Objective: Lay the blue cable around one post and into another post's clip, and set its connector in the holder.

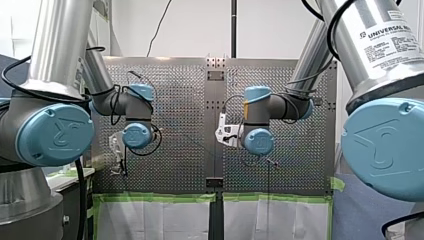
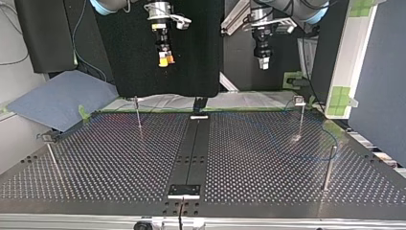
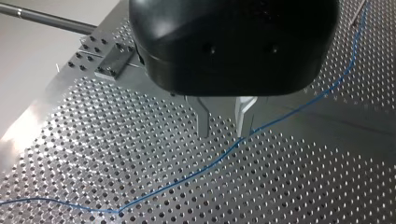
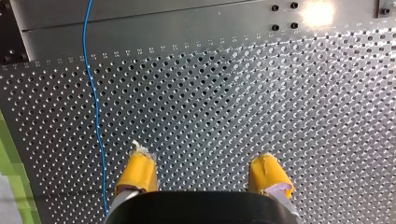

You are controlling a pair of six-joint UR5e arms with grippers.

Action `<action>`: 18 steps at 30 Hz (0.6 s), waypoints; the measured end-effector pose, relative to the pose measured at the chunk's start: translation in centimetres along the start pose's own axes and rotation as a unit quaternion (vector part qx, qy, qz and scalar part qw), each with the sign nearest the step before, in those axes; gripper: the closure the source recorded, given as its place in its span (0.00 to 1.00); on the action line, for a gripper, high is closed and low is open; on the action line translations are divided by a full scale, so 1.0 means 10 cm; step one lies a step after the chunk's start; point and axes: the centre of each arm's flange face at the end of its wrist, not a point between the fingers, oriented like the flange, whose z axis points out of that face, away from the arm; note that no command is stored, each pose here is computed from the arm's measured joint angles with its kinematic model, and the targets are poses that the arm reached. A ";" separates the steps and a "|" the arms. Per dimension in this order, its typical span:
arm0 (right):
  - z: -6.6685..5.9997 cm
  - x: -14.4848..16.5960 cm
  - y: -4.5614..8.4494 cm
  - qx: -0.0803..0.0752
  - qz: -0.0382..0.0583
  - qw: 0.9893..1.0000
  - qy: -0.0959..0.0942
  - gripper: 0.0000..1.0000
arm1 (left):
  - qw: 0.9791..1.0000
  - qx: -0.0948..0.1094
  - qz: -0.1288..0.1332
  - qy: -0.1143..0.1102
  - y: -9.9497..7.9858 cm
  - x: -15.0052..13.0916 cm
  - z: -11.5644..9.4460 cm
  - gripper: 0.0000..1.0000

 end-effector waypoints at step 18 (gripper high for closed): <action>0.00 -0.02 0.06 -0.005 0.003 1.000 -0.004 0.00 | 0.996 0.039 0.081 0.008 -0.04 0.01 0.08 0.00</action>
